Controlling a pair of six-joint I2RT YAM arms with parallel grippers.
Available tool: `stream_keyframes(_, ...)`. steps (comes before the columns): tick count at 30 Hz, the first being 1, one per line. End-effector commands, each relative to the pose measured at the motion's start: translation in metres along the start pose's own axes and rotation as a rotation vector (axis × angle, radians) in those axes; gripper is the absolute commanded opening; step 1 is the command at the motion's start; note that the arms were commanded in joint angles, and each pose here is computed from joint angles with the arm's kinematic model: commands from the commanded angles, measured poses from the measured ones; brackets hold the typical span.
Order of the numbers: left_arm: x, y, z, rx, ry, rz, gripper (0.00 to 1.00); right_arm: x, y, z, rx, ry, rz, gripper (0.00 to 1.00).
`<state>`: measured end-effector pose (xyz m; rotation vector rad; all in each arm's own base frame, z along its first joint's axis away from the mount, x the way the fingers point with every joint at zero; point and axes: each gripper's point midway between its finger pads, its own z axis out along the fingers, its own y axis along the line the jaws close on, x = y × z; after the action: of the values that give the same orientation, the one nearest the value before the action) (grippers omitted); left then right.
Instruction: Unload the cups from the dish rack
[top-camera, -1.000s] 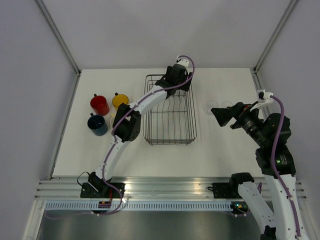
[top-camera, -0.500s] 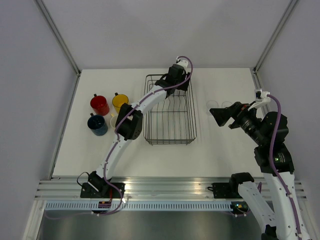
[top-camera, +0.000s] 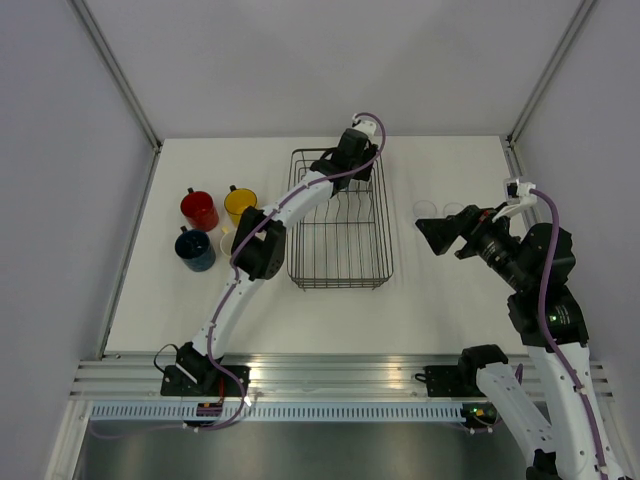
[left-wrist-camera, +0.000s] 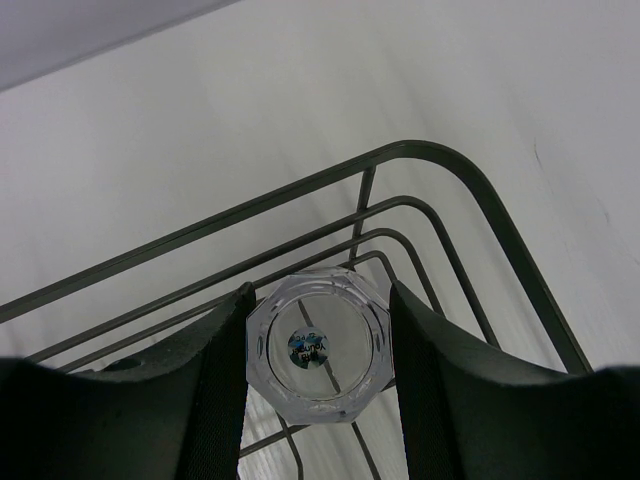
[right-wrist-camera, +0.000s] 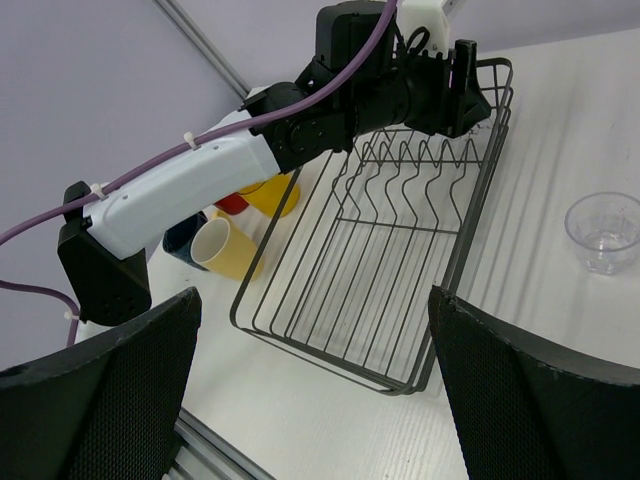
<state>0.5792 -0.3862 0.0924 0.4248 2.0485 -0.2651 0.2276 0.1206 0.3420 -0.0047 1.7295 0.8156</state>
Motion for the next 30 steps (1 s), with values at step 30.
stream_keyframes(30, -0.169, -0.056, -0.301, 0.535, -0.31, -0.388, 0.02, 0.014, 0.024, 0.047, -0.299, 0.022, 0.153, 0.98)
